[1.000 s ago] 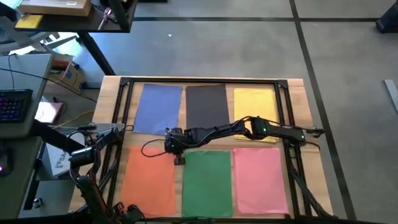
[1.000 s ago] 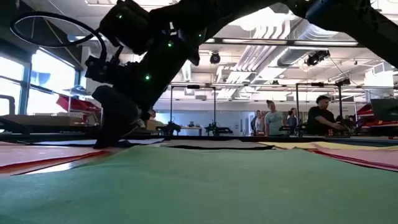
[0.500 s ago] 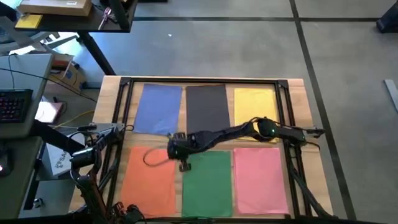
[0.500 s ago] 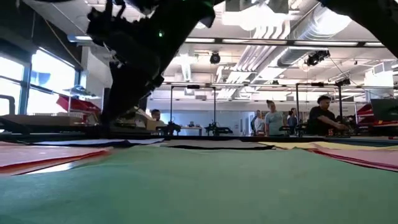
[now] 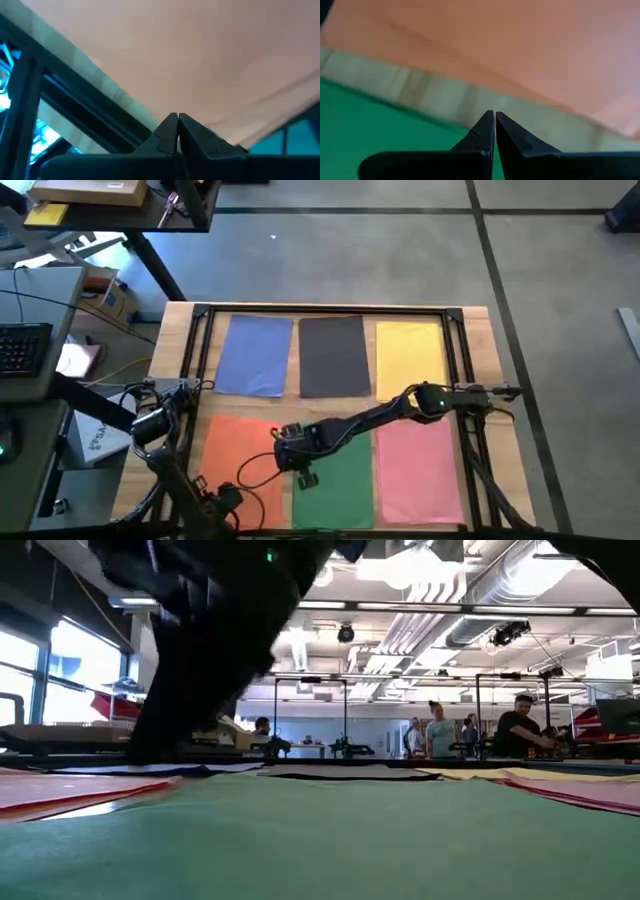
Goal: Organize paper
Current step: Adjust the orange, green, and pink papers
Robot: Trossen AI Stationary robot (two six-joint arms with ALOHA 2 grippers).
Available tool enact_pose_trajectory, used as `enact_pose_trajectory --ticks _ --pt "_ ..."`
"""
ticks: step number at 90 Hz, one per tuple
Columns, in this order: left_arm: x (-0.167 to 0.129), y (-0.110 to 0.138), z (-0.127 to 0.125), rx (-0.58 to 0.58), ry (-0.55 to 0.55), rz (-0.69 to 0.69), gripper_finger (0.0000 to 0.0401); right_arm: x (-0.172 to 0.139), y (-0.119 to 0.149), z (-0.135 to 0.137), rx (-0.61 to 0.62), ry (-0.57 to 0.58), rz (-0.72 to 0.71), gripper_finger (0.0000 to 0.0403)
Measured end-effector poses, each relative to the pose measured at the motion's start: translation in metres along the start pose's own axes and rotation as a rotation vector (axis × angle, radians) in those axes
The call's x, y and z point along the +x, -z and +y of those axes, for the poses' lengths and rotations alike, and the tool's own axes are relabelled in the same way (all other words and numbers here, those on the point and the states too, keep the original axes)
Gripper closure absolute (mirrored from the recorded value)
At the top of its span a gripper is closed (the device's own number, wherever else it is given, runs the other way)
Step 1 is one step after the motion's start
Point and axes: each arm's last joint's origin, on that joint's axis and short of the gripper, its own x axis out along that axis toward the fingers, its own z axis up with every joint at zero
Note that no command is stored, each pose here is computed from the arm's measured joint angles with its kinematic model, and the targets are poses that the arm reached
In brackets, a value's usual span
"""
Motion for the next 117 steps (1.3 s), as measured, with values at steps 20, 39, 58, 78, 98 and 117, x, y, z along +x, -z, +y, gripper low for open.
enact_pose_trajectory --ticks 20,39,58,78,98,117 --pt "0.017 -0.002 0.013 -0.039 -0.134 0.16 0.0401 0.023 0.001 0.013 -0.003 -0.03 -0.061 0.0403" --pt "0.04 -0.004 0.013 -0.028 -0.136 0.232 0.0401 0.027 -0.005 0.015 0.007 -0.078 -0.141 0.0403" --pt "0.061 -0.009 0.007 0.025 -0.048 0.246 0.0401 0.026 -0.007 0.016 0.007 -0.08 -0.16 0.0403" --pt "0.061 -0.01 0.003 0.059 -0.015 0.206 0.0401 0.026 -0.009 0.018 0.005 -0.083 -0.179 0.0403" --pt "0.038 -0.008 0.01 0.002 0.061 0.044 0.0401 0.034 -0.009 0.016 0.042 -0.057 -0.201 0.0403" --pt "0.013 0.006 0.026 -0.114 0.158 -0.056 0.0401 0.027 -0.011 0.014 0.055 0.014 -0.199 0.0403"
